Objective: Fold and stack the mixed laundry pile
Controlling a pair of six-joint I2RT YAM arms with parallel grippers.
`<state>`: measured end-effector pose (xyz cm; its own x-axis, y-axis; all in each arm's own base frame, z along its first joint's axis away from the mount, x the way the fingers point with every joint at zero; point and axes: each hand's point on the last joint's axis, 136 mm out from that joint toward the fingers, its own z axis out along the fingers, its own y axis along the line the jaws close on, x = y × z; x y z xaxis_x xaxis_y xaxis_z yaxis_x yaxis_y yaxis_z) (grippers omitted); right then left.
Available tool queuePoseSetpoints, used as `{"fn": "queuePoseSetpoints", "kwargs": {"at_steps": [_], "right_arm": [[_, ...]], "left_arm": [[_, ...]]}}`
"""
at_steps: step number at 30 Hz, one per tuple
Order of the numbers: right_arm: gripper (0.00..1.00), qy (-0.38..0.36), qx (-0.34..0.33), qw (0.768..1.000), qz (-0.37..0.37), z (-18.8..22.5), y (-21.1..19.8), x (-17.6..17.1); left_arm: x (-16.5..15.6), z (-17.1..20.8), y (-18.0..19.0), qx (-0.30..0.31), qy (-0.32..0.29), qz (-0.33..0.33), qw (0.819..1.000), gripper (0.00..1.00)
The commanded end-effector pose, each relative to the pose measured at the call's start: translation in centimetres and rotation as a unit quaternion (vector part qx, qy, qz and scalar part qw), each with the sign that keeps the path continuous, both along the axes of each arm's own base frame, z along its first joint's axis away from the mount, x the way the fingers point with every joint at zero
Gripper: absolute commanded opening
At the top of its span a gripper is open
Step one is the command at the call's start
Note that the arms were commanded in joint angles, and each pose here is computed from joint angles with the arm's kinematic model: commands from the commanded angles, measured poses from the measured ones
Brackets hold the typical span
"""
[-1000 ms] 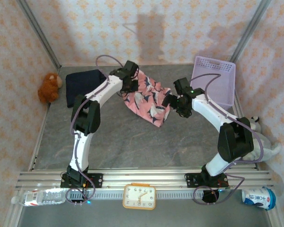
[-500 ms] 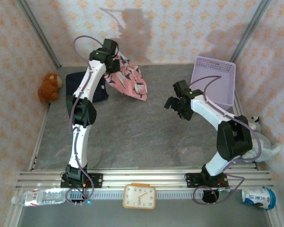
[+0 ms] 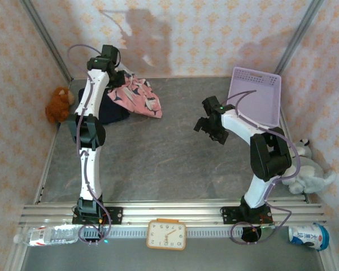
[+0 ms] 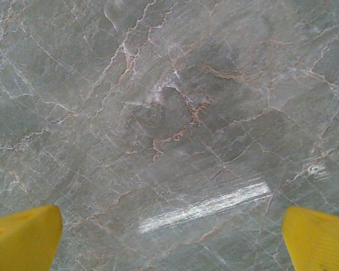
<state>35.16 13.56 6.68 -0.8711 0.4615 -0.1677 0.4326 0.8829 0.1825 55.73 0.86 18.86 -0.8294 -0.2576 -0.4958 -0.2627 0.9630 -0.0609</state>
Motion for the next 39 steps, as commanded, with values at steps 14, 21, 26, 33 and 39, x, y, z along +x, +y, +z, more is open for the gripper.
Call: {"fn": "queuePoseSetpoints", "kwargs": {"at_steps": [14, 21, 26, 33, 39], "right_arm": [[0.99, -0.015, 0.000, 1.000, 0.013, 1.2, 0.8, 2.5], [0.99, -0.046, -0.049, 0.997, 0.034, 2.9, -1.3, 2.9], [0.99, -0.095, -0.099, 0.989, 0.050, 4.0, -4.5, 3.3], [1.00, -0.158, -0.189, 0.965, 0.095, 3.1, -10.4, 3.8], [0.99, -0.231, -0.235, 0.939, 0.102, 1.7, -13.8, 4.9]], "left_arm": [[-4.9, 2.3, 13.1, 0.066, 0.021, 0.105, 0.992, 0.56], [-7.1, 2.2, 14.4, 0.065, 0.017, 0.140, 0.988, 1.00], [-8.8, 1.5, 11.7, 0.014, -0.008, 0.122, 0.992, 1.00], [-12.8, -3.8, 5.7, -0.018, -0.026, 0.070, 0.997, 1.00], [-16.3, -9.2, 4.4, 0.042, -0.036, 0.065, 0.996, 0.99]]}}
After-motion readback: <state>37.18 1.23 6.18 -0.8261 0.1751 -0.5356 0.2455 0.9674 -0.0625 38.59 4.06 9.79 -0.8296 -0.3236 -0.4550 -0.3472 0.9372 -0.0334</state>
